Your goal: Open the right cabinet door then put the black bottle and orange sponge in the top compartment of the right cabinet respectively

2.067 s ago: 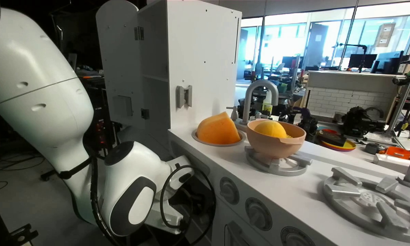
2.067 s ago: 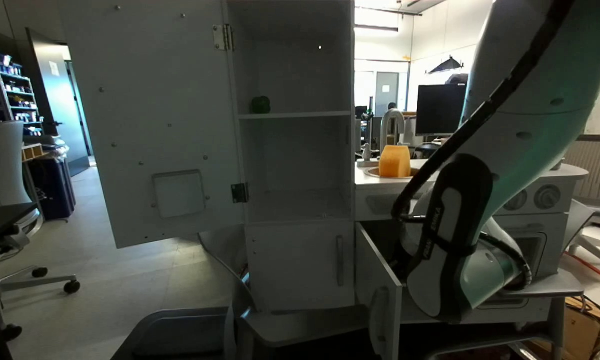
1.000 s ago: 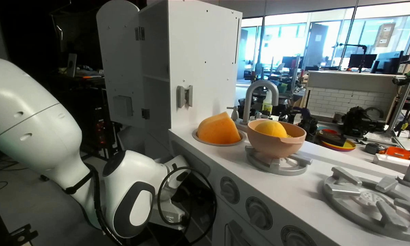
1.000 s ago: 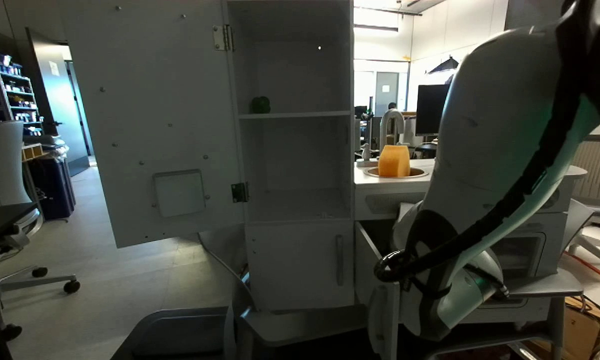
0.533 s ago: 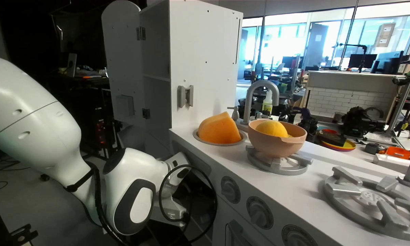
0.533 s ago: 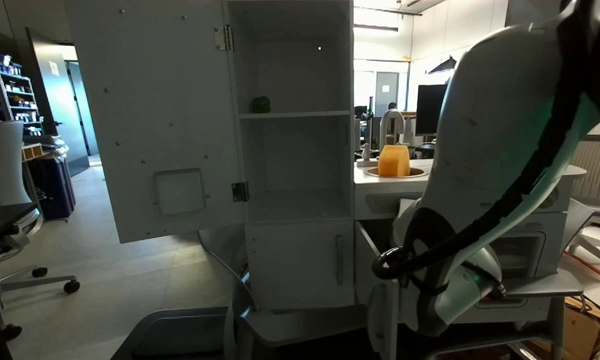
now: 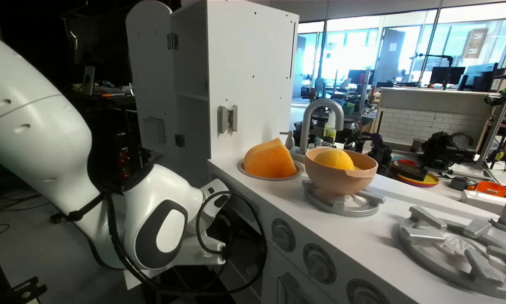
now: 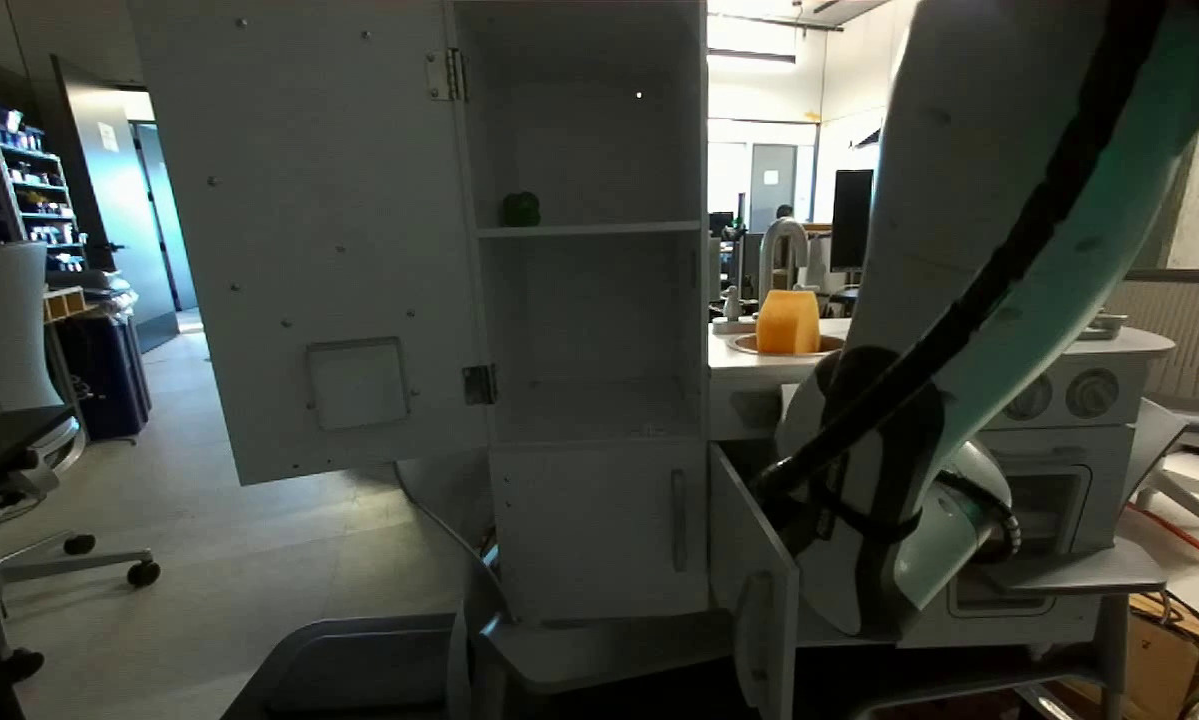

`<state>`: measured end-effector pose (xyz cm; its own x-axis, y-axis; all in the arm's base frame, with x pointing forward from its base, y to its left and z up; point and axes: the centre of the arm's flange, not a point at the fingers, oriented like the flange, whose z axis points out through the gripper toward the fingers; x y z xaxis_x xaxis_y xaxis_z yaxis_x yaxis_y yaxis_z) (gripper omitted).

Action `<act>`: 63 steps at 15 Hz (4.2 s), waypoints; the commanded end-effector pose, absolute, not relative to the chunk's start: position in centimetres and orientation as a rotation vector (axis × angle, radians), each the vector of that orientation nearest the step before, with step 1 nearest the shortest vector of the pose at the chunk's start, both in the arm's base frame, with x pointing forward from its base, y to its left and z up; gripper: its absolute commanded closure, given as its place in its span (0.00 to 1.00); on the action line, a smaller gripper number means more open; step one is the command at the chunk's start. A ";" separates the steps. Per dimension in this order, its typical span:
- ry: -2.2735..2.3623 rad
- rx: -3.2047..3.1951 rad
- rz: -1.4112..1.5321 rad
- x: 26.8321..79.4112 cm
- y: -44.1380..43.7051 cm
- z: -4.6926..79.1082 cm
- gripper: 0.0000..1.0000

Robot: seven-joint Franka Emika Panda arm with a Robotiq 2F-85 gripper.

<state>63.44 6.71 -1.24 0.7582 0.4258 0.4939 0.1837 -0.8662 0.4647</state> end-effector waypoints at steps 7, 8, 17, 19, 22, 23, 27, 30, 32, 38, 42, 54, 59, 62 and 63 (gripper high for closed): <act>0.756 2.640 0.346 56.9 6.7 11.4 0.00; 0.772 2.635 0.297 56.5 6.5 12.7 0.00; 0.699 2.746 0.322 58.2 2.6 30.6 0.00; 0.630 2.799 0.357 60.1 1.6 34.9 0.00; 0.453 2.890 0.406 62.7 0.5 38.7 0.00; 0.395 2.916 0.395 63.6 0.1 38.2 0.00; 0.152 3.019 0.282 67.1 0.6 33.9 0.00; -0.043 3.082 0.224 69.8 1.6 31.2 0.00; -0.154 3.103 0.237 71.6 2.1 30.9 0.00; -0.362 3.110 0.330 74.9 0.2 32.5 0.00; -0.452 3.088 0.302 76.1 -1.3 30.6 0.00; -0.601 3.070 0.269 78.0 -1.2 27.3 0.00; -0.605 3.060 0.258 78.1 -0.4 26.5 0.00; -0.602 3.057 0.244 78.1 -0.3 25.7 0.00; -0.600 3.059 0.240 78.1 -0.7 24.9 0.00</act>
<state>77.01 -0.63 25.58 0.9163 -0.3600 0.1756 -0.3633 -0.9316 -0.0144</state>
